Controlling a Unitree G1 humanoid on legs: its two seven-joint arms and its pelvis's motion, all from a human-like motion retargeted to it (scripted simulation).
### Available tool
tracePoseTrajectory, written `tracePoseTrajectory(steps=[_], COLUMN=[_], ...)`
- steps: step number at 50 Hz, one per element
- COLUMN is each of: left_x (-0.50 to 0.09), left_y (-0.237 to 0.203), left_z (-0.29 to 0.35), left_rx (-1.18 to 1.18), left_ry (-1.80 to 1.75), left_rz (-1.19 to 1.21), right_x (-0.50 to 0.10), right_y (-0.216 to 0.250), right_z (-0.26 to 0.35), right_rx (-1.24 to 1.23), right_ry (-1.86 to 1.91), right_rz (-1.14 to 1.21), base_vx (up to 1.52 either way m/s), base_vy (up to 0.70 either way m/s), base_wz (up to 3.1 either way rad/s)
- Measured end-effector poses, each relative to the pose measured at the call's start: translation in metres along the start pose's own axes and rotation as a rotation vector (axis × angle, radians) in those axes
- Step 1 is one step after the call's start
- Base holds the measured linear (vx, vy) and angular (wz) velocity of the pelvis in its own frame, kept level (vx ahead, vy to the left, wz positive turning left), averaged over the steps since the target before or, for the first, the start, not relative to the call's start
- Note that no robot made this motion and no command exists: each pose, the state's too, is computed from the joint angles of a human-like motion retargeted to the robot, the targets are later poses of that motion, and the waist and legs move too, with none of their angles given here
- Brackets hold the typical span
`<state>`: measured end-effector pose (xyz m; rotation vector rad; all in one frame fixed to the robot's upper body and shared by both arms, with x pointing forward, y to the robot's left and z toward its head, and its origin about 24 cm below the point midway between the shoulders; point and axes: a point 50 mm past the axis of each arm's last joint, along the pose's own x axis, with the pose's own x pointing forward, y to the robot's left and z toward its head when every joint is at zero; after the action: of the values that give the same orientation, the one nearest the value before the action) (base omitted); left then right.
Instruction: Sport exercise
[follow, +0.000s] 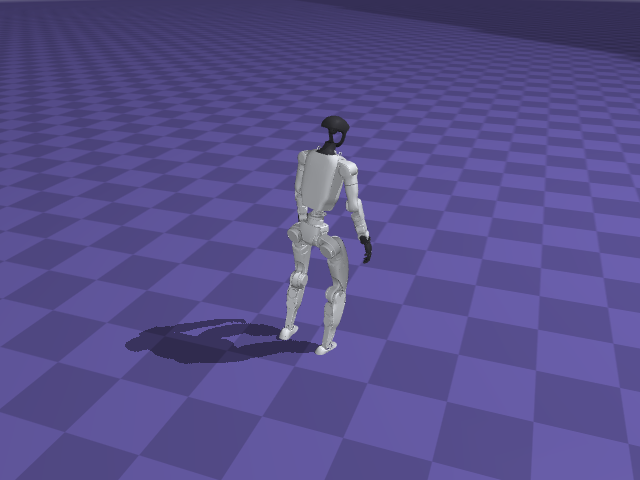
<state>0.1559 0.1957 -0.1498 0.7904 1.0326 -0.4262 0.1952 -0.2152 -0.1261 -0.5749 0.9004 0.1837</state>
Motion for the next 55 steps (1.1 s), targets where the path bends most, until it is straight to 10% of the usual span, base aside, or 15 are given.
tracePoseTrajectory(steps=[55], left_x=[-0.003], left_y=[0.019], left_z=[-0.017], left_rx=[-0.055], left_ry=[0.025], left_rz=[-0.025], right_x=[-0.002], right_y=[0.037], right_z=[0.0], right_rx=[0.013], right_ry=[0.012], right_rz=[0.206], base_vx=[-0.03], base_vy=[0.0], base_wz=[-0.47])
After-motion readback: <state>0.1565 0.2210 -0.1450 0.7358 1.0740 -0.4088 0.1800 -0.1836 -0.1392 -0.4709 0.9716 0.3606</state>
